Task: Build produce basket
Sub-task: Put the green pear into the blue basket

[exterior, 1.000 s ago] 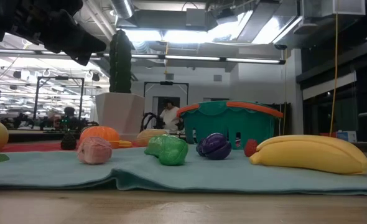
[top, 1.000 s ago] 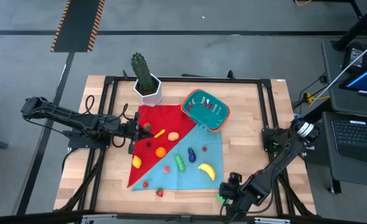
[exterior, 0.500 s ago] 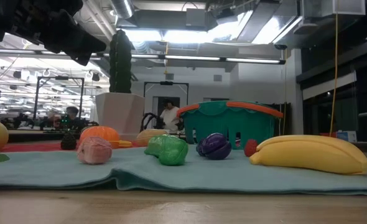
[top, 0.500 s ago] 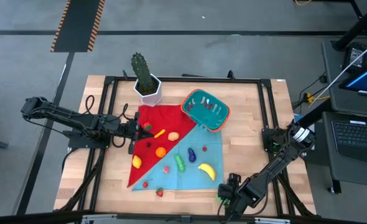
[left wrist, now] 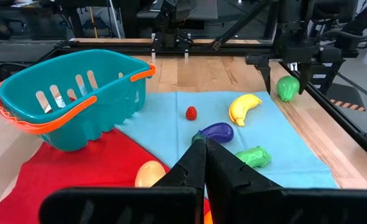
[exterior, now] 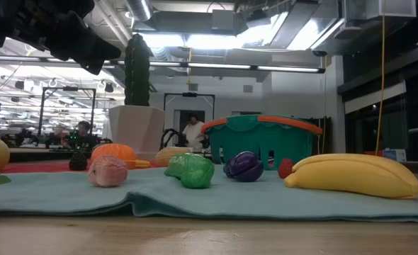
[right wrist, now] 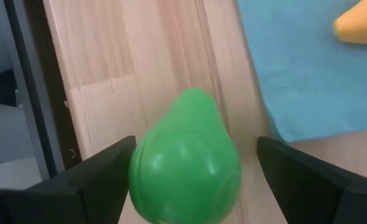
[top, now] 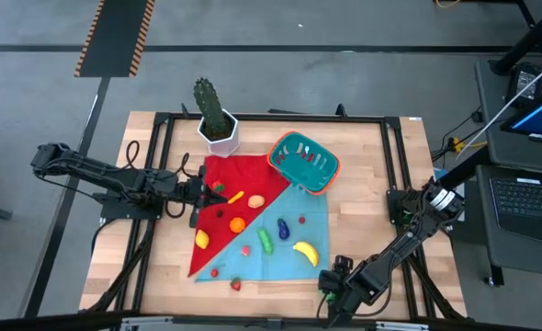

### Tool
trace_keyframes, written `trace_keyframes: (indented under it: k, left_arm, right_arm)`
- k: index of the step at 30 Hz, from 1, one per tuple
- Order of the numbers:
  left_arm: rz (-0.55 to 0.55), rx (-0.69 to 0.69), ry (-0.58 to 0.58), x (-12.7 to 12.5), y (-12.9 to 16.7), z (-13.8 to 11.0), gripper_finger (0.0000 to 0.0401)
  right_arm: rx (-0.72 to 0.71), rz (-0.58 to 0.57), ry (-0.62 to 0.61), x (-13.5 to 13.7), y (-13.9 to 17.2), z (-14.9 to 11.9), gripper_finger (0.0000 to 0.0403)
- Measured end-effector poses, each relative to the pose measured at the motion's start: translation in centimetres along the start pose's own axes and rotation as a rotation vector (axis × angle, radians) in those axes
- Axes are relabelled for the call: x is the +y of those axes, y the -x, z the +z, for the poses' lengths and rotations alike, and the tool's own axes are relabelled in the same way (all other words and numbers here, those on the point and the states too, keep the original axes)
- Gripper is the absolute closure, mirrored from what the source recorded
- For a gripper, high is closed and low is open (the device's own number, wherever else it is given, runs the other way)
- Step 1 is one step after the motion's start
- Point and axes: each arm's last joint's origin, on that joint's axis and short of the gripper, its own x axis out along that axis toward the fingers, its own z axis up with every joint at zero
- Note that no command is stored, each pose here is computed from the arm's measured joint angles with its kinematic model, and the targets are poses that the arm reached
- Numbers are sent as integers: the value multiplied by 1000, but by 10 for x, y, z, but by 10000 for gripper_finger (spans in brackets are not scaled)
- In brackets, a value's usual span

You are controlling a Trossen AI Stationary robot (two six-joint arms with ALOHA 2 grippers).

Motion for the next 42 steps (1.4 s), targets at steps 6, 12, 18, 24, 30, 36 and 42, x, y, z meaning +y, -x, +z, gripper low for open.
trace_keyframes:
  k: [6, 12, 18, 24, 30, 36, 42]
  left_arm:
    - [0, 0, 0, 0, 0, 0, 401]
    - [0, 0, 0, 0, 0, 0, 401]
    - [0, 0, 0, 0, 0, 0, 401]
    - [0, 0, 0, 0, 0, 0, 401]
    - [0, 0, 0, 0, 0, 0, 401]
    - [0, 0, 0, 0, 0, 0, 401]
    - [0, 0, 0, 0, 0, 0, 401]
  right_arm:
    - [10, 4, 2, 0, 0, 0, 67]
    - [13, 5, 2, 0, 0, 0, 67]
    - [14, 4, -2, 0, 0, 0, 70]
    - [17, -1, -1, -1, 0, 0, 112]
    - [18, 4, -5, 0, 0, 0, 187]
    - [28, -22, -15, -5, 0, 3, 187]
    - [22, -29, -57, -8, -1, 8, 187]
